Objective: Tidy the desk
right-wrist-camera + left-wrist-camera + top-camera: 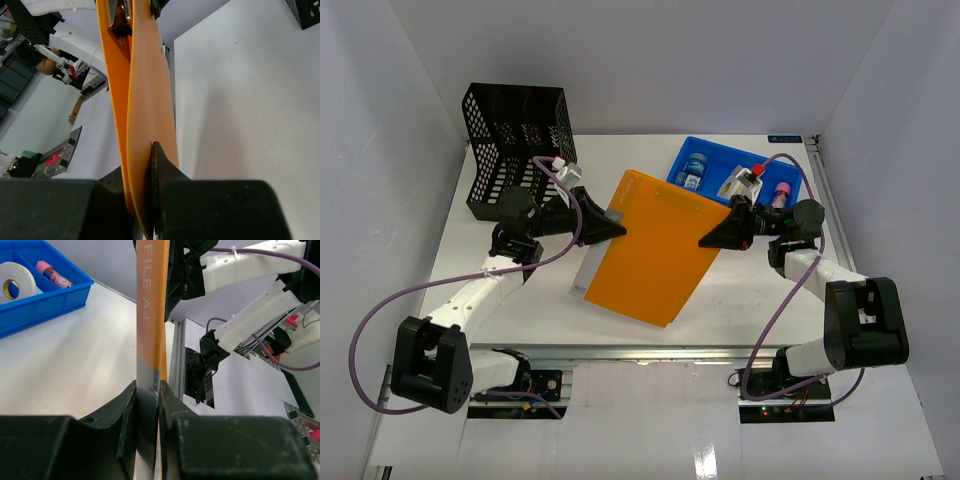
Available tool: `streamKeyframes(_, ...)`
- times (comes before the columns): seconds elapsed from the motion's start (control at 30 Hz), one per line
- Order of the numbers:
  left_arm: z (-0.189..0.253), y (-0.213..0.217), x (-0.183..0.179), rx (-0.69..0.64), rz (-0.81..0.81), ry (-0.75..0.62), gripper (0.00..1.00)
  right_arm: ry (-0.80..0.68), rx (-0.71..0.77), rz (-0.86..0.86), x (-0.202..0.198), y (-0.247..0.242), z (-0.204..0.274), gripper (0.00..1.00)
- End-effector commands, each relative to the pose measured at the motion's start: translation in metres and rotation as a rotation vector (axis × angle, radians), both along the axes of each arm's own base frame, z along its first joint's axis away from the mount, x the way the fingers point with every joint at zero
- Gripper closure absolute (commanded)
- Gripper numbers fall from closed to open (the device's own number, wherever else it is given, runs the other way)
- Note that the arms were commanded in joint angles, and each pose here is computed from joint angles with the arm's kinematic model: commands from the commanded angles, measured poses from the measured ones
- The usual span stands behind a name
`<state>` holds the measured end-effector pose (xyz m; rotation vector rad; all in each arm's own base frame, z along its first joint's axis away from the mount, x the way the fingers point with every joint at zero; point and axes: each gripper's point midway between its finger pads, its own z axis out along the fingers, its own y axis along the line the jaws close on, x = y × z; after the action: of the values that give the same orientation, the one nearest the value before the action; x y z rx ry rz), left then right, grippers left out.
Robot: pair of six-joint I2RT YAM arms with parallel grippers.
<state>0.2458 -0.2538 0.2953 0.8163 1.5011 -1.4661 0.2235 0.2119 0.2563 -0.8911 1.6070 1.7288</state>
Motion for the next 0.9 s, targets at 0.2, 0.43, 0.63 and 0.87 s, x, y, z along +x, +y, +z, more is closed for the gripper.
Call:
streamKeyframes(0.2, -0.016, -0.029, -0.01, 0.165, -0.156, -0.064, 0.46, -0.479, 0.04, 0.053, -0.017, 0.0, 0.032, 0.92)
streamKeyframes(0.43, -0.043, -0.046, -0.015, 0.262, -0.211, 0.004, 0.8, -0.492, 0.033, 0.061, -0.02, -0.001, 0.032, 0.92)
streamKeyframes(0.63, -0.044, -0.046, -0.017, 0.282, -0.193, -0.023, 1.0, -0.487, 0.03, 0.062, -0.02, -0.002, 0.032, 0.71)
streamKeyframes(0.87, -0.013, -0.023, 0.005, 0.313, 0.07, -0.148, 1.0, -0.477, 0.01, -0.016, -0.006, -0.019, 0.034, 0.1)
